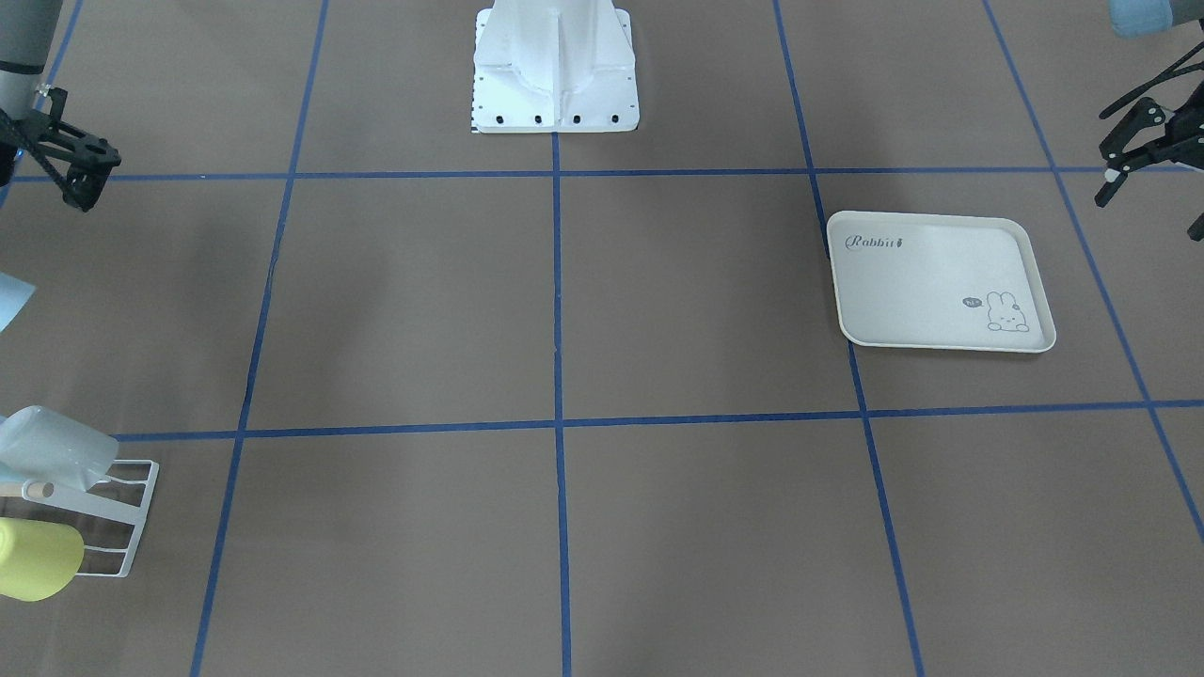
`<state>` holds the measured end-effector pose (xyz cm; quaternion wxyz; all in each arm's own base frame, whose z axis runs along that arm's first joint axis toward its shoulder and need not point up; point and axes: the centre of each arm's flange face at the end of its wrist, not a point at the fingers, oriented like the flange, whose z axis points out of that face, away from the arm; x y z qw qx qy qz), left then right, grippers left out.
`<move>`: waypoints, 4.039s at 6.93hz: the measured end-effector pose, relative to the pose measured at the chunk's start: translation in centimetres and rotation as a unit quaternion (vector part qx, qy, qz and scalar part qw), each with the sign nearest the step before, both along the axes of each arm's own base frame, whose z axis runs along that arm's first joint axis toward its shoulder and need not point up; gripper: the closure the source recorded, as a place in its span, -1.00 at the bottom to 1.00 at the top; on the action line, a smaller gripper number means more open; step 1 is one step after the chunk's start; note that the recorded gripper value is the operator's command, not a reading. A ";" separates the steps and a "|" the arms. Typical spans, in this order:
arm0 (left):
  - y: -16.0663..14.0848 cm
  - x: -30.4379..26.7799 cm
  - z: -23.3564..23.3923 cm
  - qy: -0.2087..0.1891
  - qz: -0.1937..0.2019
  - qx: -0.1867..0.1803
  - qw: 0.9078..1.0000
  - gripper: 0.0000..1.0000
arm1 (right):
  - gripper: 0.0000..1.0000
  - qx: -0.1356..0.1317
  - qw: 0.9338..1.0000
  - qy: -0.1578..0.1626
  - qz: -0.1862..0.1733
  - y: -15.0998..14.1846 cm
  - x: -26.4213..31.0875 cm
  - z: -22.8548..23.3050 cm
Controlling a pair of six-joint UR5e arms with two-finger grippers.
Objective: Transfer IKEA cup to right arm and place on rack
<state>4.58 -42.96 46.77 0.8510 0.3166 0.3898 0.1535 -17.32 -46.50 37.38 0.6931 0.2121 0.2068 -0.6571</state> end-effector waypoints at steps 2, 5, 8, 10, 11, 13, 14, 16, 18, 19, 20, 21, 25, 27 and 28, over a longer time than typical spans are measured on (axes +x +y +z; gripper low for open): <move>0.0 0.0 -0.1 0.003 -0.003 -0.004 1.000 -1.00 | 0.85 -0.018 0.999 0.051 -0.002 -1.3 0.1 3.6; 0.0 0.0 -0.2 0.004 -0.005 -0.005 1.000 -1.00 | 0.84 -0.009 0.996 0.086 -0.022 -5.2 1.1 9.9; -0.1 0.0 -0.2 0.005 -0.005 -0.006 1.000 -1.00 | 0.77 -0.001 0.993 0.113 -0.041 -7.3 3.0 13.8; -0.1 0.1 -0.2 0.006 -0.006 -0.008 1.000 -1.00 | 0.76 -0.008 0.992 0.120 -0.042 -7.7 2.9 15.4; -0.1 0.1 -0.4 0.010 -0.009 -0.012 1.000 -1.00 | 0.75 -0.006 0.992 0.119 -0.040 -7.8 2.8 15.3; -0.1 0.2 -0.5 0.014 -0.013 -0.016 1.000 -1.00 | 0.65 -0.003 0.993 0.115 -0.039 -7.8 2.6 15.0; -0.1 0.2 -0.5 0.015 -0.013 -0.017 1.000 -1.00 | 0.56 -0.005 0.992 0.117 -0.042 -7.8 2.2 15.3; -0.1 0.2 -0.5 0.015 -0.013 -0.018 1.000 -1.00 | 0.45 -0.011 0.991 0.124 -0.049 -7.6 1.5 16.3; -0.1 0.2 -0.5 0.015 -0.013 -0.017 1.000 -1.00 | 0.22 -0.010 0.989 0.135 -0.052 -7.5 1.0 16.7; -0.1 0.2 -0.5 0.015 -0.014 -0.018 1.000 -1.00 | -0.02 -0.011 0.989 0.140 -0.054 -7.4 0.8 16.9; -0.1 0.2 -0.5 0.015 -0.014 -0.018 1.000 -1.00 | -0.33 -0.010 0.987 0.148 -0.056 -7.4 0.6 17.2; -0.1 0.2 -0.4 0.015 -0.014 -0.019 1.000 -1.00 | -0.64 -0.006 0.986 0.157 -0.059 -7.4 0.0 17.2; -0.2 0.2 -0.2 0.014 -0.013 -0.020 1.000 -1.00 | -0.97 -0.001 0.984 0.164 -0.073 -7.1 -1.8 17.2; -0.1 0.2 -0.3 0.014 -0.013 -0.020 1.000 -1.00 | -0.98 0.003 0.984 0.161 -0.073 -7.3 -2.1 16.7; -0.1 0.2 -0.3 0.014 -0.014 -0.019 1.000 -1.00 | -0.98 0.013 0.986 0.152 -0.069 -7.7 -2.4 15.4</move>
